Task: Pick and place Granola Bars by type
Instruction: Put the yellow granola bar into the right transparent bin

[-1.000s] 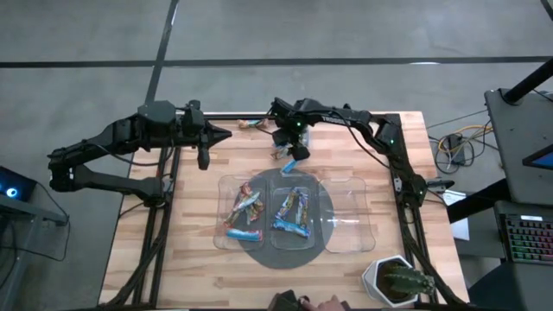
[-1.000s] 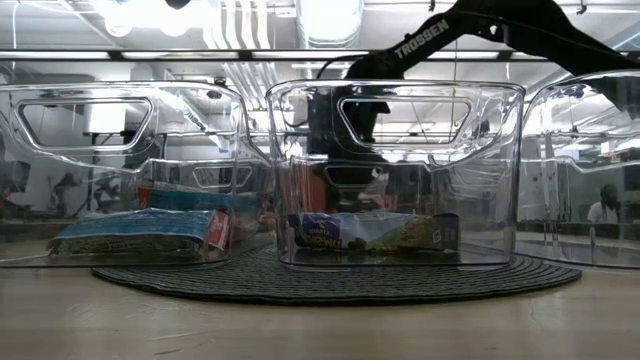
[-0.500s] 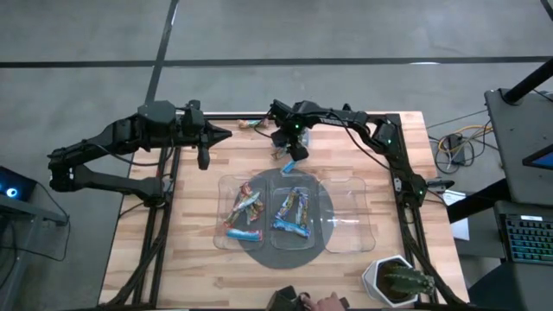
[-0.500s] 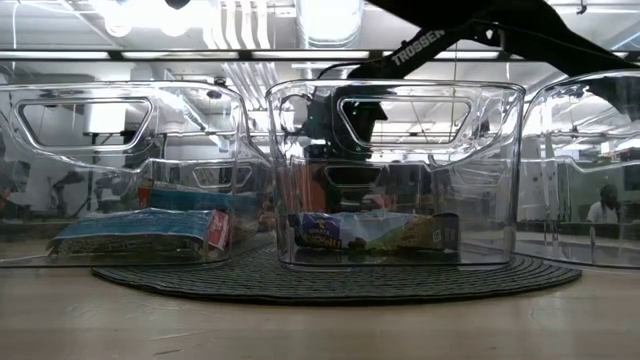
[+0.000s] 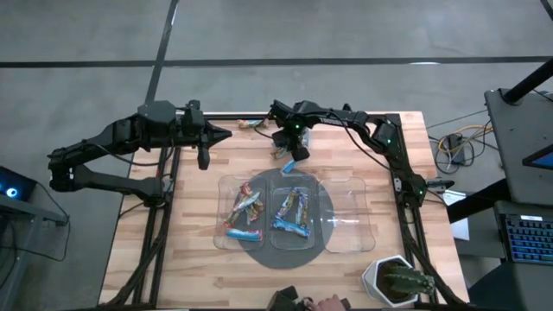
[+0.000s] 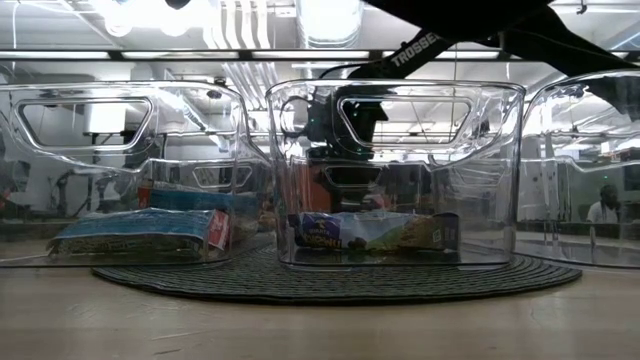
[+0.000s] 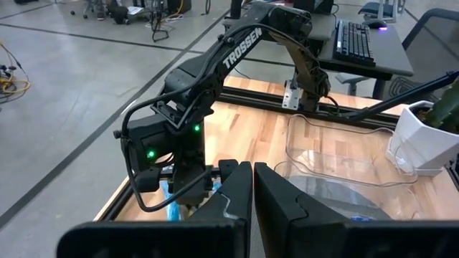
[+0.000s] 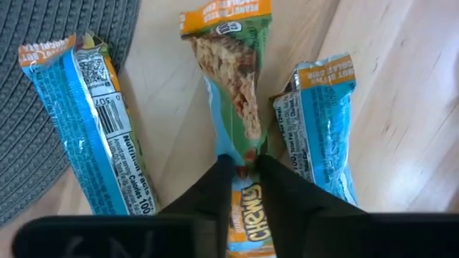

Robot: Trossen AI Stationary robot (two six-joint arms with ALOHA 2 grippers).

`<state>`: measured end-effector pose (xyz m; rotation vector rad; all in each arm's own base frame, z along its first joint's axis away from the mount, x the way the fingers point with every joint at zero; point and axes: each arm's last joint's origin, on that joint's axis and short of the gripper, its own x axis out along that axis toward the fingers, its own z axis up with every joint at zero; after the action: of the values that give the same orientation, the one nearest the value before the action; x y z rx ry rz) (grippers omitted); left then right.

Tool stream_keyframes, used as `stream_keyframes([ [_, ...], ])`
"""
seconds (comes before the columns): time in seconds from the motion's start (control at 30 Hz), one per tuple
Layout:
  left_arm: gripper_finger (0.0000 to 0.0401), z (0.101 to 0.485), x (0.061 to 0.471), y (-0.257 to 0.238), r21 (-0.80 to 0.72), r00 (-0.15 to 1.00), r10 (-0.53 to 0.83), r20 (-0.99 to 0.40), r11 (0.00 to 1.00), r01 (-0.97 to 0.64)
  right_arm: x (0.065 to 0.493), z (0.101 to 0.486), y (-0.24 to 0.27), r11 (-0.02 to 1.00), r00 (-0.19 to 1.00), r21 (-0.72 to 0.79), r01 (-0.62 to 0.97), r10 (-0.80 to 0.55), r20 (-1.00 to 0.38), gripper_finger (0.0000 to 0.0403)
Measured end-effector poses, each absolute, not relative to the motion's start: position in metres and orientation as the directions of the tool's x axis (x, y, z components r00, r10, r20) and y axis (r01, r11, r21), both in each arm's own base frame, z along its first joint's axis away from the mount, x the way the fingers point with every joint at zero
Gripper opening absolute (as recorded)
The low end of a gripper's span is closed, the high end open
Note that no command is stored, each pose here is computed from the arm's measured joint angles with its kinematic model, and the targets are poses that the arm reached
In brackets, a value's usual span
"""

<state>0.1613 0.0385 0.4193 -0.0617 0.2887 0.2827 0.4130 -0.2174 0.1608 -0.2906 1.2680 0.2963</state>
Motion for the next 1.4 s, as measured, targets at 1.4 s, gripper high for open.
stream_keyframes([
  [1.4,0.0000,0.419,0.161,0.039,-0.031,0.916,0.279,-0.289,0.953,-0.301,0.407,0.180,-0.216,0.958,0.260,-0.071,-0.280,0.005,-0.966,0.0008],
])
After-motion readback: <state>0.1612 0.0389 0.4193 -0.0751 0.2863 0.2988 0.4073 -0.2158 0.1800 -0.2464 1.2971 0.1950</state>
